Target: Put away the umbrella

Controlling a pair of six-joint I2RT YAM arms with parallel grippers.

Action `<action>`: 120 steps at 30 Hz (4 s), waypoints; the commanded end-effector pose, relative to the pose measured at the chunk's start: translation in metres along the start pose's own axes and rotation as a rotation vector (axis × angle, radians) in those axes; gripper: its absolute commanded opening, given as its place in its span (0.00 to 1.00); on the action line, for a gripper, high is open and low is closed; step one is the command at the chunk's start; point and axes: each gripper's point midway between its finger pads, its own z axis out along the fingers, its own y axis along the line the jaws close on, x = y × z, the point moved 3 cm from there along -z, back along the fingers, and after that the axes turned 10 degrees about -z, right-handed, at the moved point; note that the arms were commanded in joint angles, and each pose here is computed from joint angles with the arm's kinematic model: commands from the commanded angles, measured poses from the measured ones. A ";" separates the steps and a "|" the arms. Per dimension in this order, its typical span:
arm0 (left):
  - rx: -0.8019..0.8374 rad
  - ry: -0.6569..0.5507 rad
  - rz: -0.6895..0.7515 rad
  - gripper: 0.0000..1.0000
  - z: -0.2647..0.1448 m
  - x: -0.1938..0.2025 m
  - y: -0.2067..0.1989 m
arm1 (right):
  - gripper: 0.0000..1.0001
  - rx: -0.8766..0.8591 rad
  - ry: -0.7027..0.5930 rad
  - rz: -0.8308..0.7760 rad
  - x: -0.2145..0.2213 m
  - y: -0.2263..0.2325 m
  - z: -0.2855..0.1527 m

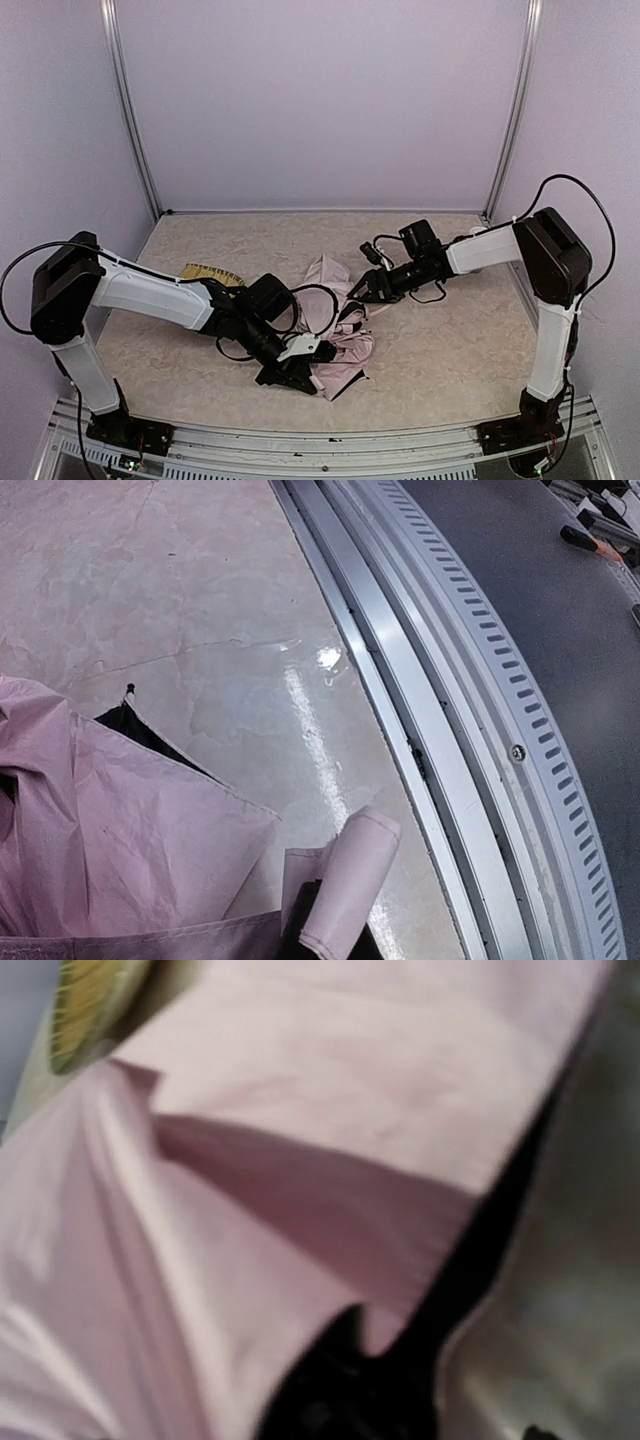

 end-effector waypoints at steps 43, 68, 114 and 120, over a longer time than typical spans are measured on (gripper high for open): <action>-0.455 -0.305 0.037 0.59 -0.086 -0.049 0.069 | 0.06 0.679 0.077 -0.777 -0.089 -0.001 -0.016; -1.021 -0.724 -0.404 0.70 -0.218 0.001 0.157 | 0.01 1.578 0.003 -1.394 -0.106 0.060 0.013; -0.505 -0.392 0.030 0.50 -0.150 -0.094 0.185 | 0.96 0.275 -0.162 -0.720 -0.008 0.114 -0.041; -0.474 -0.301 0.077 0.00 -0.119 -0.083 0.118 | 0.95 0.366 -0.194 -0.642 -0.022 0.087 -0.061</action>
